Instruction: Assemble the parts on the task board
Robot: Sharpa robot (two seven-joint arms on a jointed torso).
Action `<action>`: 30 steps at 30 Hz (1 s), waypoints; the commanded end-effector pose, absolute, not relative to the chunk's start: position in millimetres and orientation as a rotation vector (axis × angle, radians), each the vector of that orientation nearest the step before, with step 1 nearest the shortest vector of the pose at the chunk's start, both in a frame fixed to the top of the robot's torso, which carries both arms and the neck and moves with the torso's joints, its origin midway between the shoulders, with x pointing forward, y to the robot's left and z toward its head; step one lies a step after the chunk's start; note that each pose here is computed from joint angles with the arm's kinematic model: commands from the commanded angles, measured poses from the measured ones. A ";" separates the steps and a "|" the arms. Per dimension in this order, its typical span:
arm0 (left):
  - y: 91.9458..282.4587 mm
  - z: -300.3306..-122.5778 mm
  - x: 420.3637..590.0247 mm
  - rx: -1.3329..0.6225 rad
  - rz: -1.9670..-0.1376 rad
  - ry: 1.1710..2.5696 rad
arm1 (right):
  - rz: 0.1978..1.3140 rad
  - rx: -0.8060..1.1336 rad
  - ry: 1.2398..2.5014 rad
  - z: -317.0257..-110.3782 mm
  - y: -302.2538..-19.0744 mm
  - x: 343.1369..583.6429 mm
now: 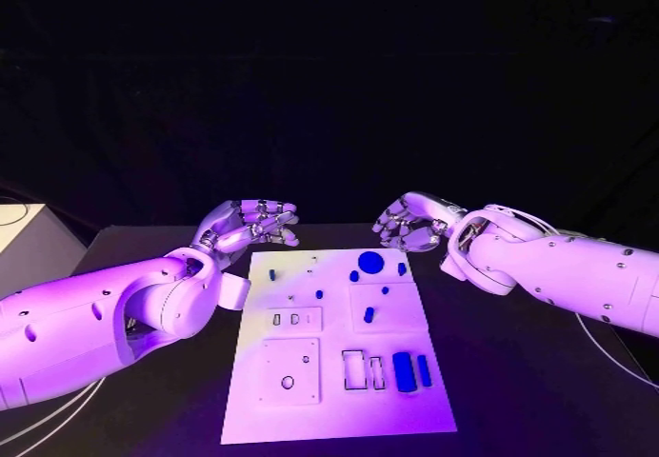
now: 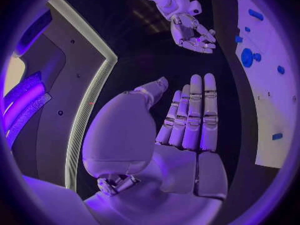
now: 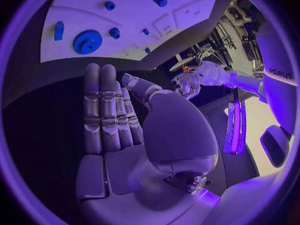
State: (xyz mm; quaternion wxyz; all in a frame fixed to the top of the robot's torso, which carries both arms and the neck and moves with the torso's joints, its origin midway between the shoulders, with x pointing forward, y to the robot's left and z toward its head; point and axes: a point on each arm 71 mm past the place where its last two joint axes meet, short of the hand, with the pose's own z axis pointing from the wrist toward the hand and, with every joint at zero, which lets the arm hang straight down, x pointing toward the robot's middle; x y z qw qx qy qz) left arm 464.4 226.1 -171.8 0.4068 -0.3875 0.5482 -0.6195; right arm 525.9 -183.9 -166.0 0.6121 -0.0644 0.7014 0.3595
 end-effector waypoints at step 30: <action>222.7 -155.1 450.5 -0.948 -1.644 1.371 | 0.484 -0.518 1.643 -184.1 -139.0 512.5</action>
